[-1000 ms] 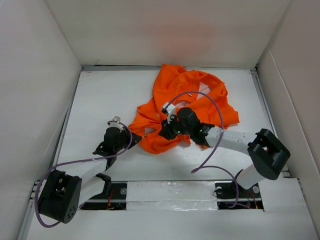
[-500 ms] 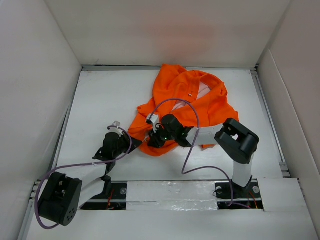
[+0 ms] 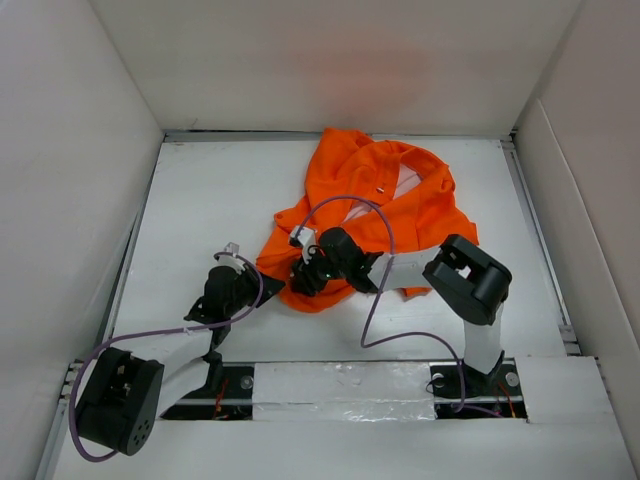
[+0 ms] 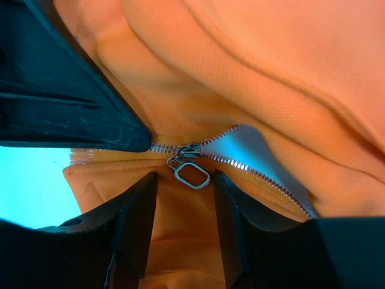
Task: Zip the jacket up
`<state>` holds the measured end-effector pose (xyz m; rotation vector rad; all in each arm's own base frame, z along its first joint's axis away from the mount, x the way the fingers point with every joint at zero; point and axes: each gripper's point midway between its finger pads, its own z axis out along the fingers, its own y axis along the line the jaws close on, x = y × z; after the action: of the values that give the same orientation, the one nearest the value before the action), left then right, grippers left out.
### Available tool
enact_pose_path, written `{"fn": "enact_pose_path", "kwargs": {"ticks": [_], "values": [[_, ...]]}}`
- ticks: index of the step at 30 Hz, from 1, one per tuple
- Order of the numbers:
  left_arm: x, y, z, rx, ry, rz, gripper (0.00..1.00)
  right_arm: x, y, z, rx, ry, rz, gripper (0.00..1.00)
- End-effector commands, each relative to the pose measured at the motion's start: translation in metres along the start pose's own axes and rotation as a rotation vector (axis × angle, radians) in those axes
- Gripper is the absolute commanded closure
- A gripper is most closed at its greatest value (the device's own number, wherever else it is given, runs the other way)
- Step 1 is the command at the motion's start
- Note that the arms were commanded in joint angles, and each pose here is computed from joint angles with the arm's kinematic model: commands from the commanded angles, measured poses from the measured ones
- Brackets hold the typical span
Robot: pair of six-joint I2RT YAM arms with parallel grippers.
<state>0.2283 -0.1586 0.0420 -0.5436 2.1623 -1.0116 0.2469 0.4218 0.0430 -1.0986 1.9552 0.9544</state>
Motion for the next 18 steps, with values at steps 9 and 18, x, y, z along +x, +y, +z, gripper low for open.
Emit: {"fn": "enact_pose_path", "kwargs": {"ticks": [9,18], "values": [[0.000,-0.017,-0.004,0.091,0.000,0.002,1.00,-0.038,-0.003,0.003,0.046,-0.124,-0.053,0.77],[-0.001,-0.016,-0.007,0.078,-0.005,0.011,1.00,-0.054,-0.005,-0.021,0.113,-0.179,-0.055,1.00]]}}
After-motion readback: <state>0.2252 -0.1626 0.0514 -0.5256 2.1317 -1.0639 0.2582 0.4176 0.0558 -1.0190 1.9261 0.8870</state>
